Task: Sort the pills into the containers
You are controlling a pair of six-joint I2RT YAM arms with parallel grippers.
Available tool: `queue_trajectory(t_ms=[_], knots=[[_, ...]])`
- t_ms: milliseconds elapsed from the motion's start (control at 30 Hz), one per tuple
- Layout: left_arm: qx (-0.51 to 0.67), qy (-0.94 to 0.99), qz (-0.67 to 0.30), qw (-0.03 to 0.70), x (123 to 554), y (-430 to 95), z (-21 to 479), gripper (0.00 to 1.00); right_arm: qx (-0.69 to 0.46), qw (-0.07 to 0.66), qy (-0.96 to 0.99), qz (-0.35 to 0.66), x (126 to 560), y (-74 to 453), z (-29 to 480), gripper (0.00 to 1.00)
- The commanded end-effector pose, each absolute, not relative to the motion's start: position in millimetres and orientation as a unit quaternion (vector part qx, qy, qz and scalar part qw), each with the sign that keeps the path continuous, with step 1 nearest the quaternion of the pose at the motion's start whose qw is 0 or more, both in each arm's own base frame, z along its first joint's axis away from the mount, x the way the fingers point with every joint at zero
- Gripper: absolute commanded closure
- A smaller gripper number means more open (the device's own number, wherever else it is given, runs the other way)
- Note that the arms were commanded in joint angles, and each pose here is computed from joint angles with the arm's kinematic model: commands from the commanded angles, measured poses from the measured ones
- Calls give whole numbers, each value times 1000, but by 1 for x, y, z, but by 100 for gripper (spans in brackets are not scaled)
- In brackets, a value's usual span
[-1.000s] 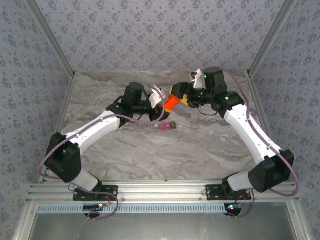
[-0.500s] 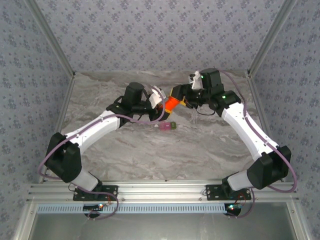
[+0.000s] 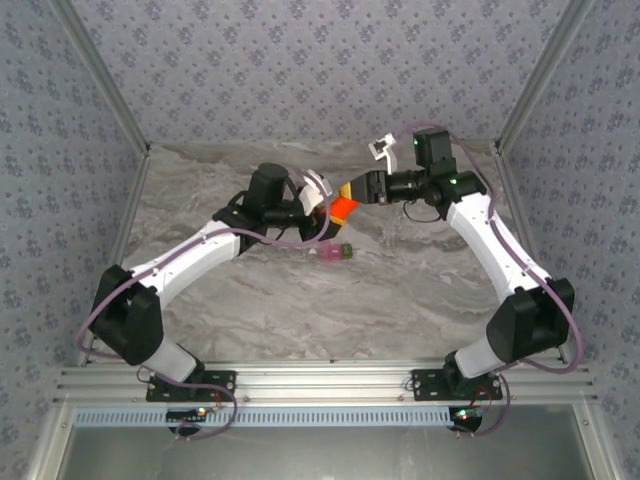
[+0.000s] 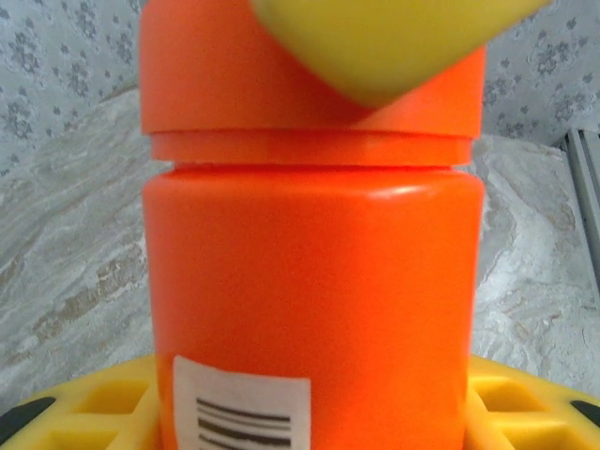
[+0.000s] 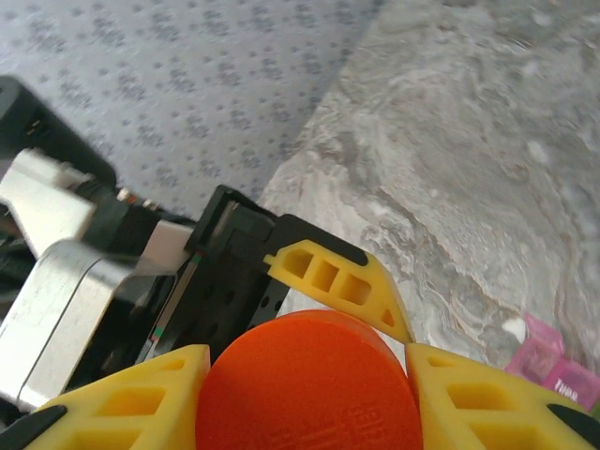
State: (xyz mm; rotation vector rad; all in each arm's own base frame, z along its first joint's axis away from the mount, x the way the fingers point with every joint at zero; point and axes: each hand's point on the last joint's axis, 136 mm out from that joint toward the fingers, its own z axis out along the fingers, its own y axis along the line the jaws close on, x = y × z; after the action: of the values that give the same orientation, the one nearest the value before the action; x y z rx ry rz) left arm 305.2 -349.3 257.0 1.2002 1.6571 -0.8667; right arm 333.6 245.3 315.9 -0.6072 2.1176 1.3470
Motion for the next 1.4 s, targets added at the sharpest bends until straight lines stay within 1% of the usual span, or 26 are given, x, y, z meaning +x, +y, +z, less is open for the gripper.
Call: queue_trajectory(t_ms=[0,200,267,333,400,433,467,500,600,667,767,867,933,1033,1200,1367], knots=[[494,658,-372,430,296,-353,260,100,-311,352,734,490,344,234,346,61],[491,657,-372,435,298,-352,262,100,-279,355,717,531,353,219,351,61],[491,657,-372,436,299,-353,261,100,-272,354,716,537,352,219,349,63],[491,656,-372,435,299,-353,262,100,-264,348,721,538,352,218,346,62],[491,656,-372,437,299,-352,263,100,-260,342,725,538,350,218,343,59],[491,656,-371,437,300,-353,263,100,-258,336,729,538,349,219,340,54],[490,657,-370,437,301,-352,262,100,-256,333,732,536,348,220,338,44],[490,657,-370,437,301,-353,262,100,-251,330,738,532,347,221,336,31],[489,658,-369,439,303,-353,263,100,-211,327,759,521,351,218,333,18],[488,659,-367,439,303,-353,263,100,-160,334,770,520,360,210,336,15],[487,661,-362,442,305,-352,261,100,-66,312,781,537,366,205,336,15],[486,663,-355,446,308,-351,261,100,37,267,815,513,366,201,313,17],[485,663,-355,446,308,-351,261,100,67,249,830,495,360,203,303,18],[486,665,-355,444,309,-351,260,100,80,245,829,496,351,213,307,17],[484,665,-358,442,308,-352,260,100,67,241,836,489,340,232,311,19],[485,665,-358,441,308,-352,261,100,62,237,837,489,339,238,308,28]])
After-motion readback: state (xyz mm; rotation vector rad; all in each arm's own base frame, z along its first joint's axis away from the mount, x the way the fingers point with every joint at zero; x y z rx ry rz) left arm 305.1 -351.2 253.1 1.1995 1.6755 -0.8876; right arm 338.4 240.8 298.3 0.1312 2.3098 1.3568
